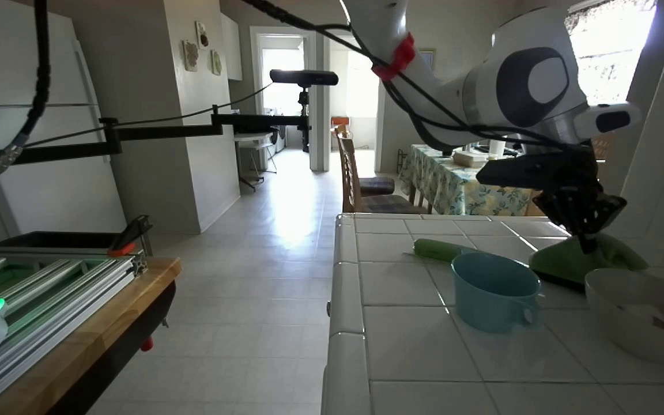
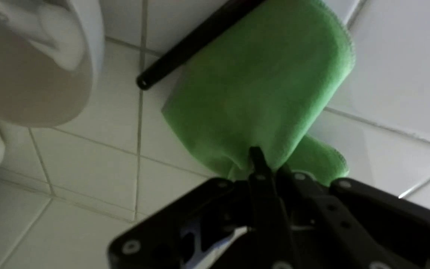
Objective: Use the green cloth to wipe the counter
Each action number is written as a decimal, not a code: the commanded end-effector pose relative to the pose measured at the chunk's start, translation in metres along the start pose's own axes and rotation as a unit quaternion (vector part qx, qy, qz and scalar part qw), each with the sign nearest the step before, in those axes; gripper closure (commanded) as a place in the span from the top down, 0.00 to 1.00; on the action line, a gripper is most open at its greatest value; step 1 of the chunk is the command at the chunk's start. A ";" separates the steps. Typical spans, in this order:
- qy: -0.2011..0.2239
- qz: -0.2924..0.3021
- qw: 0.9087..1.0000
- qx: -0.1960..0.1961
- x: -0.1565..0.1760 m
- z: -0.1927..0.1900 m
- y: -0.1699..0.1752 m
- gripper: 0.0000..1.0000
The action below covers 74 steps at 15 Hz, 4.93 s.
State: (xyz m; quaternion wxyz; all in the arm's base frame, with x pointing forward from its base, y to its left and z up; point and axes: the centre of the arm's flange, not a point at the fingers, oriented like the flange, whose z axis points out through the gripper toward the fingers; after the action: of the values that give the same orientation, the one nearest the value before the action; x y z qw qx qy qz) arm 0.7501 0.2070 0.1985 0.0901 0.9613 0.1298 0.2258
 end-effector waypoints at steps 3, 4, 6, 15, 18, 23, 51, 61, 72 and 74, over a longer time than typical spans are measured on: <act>-0.015 -0.006 1.000 0.020 0.034 0.043 -0.016 0.01; -0.018 -0.007 1.000 0.018 0.037 0.046 -0.014 0.01; -0.021 -0.009 1.000 0.009 0.048 0.051 -0.005 0.01; -0.054 -0.010 0.997 0.053 0.049 0.036 0.017 0.01; -0.060 -0.040 0.991 0.115 0.054 0.021 -0.018 0.01; -0.102 -0.054 0.985 0.127 0.055 0.026 -0.030 0.01; -0.153 -0.016 0.984 0.087 0.061 0.040 0.041 0.01; -0.066 -0.063 0.981 0.173 0.070 0.034 -0.044 0.01; -0.112 -0.119 0.964 0.210 0.061 -0.067 -0.040 0.01; -0.126 -0.122 0.962 0.209 0.055 -0.057 -0.045 0.01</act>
State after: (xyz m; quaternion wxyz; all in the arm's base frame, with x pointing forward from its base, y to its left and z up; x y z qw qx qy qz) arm 0.7726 0.2791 0.2727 -0.0628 0.9624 0.2525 0.0781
